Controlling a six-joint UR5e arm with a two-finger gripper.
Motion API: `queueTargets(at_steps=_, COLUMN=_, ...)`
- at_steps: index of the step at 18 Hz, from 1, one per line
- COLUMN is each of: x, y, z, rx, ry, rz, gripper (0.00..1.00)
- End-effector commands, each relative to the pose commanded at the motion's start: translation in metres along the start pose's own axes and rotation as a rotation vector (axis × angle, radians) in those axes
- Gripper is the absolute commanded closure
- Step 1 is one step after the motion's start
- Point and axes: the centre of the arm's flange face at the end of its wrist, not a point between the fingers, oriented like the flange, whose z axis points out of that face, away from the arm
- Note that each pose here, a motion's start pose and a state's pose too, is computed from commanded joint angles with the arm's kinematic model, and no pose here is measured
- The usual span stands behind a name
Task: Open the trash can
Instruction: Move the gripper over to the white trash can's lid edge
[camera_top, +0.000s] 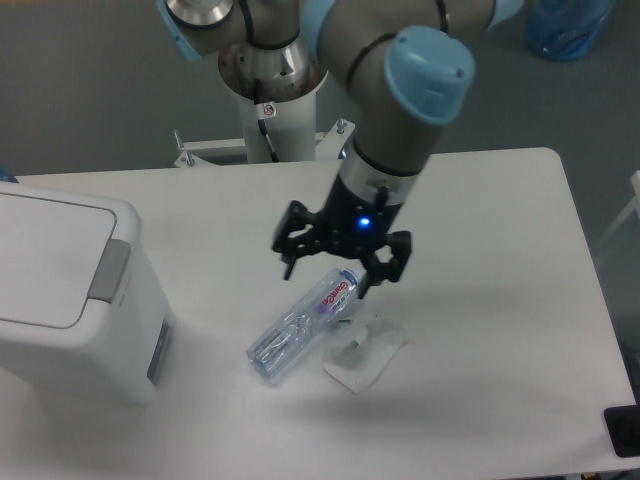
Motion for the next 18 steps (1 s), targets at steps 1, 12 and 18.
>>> queueTargets(at_steps=1, x=0.013, y=-0.001, z=0.0, rx=0.002, ry=0.002, rz=0.003, gripper=0.0)
queueTargets(at_steps=12, x=0.113, y=-0.016, z=0.003, rx=0.019, ry=0.074, rz=0.029, gripper=0.0)
queueTargets(at_steps=18, x=0.111, y=-0.011, z=0.025, rx=-0.022, ry=0.083, rz=-0.005, gripper=0.0)
